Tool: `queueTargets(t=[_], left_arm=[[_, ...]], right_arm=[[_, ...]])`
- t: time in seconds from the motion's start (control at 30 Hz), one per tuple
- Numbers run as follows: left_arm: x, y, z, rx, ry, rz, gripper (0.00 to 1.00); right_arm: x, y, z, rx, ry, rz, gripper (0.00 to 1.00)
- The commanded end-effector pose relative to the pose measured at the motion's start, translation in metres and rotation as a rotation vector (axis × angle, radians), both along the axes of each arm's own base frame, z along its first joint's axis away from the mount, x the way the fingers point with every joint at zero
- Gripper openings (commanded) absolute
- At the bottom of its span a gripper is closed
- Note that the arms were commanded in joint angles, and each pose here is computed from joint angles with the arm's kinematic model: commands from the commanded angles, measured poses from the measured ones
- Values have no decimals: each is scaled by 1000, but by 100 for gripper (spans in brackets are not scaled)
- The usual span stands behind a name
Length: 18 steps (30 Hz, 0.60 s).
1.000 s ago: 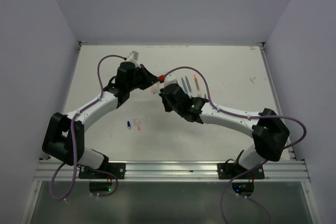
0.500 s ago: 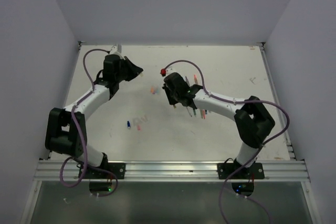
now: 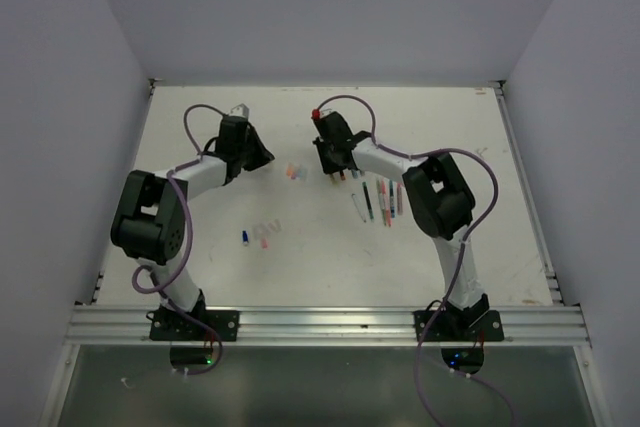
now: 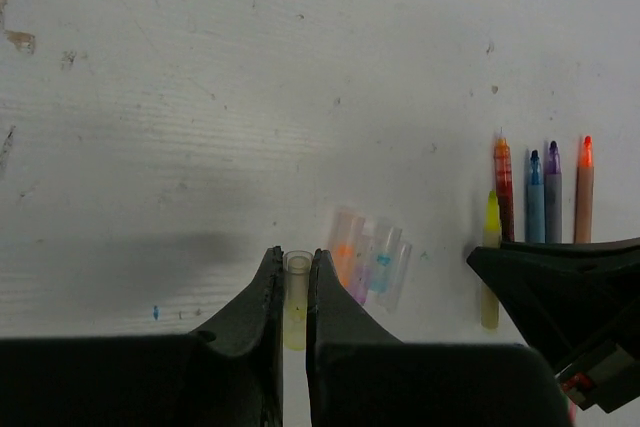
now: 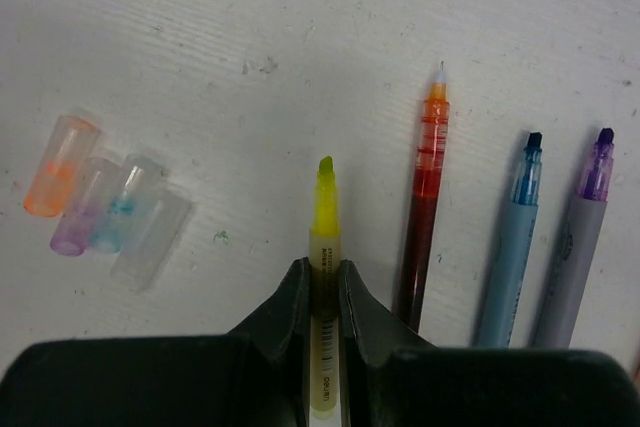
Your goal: Open the pen caps
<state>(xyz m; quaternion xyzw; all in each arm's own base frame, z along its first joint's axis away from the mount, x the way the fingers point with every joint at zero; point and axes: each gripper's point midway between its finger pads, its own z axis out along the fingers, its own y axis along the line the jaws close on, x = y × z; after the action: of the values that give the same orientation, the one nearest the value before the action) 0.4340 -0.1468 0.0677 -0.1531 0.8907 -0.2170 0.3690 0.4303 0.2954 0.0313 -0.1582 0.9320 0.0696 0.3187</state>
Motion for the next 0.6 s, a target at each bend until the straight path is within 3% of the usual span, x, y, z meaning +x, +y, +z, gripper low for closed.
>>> queueTargets(t=[0.0, 0.33, 0.57], left_arm=[[20, -8, 7, 36, -49, -24, 0], [19, -15, -23, 92, 14, -31, 1], [15, -16, -39, 109, 44, -36, 14]], right_arm=[[16, 10, 8, 12, -16, 32, 0], [28, 0, -8, -1, 9, 5, 2], [28, -2, -16, -12, 24, 7, 11]])
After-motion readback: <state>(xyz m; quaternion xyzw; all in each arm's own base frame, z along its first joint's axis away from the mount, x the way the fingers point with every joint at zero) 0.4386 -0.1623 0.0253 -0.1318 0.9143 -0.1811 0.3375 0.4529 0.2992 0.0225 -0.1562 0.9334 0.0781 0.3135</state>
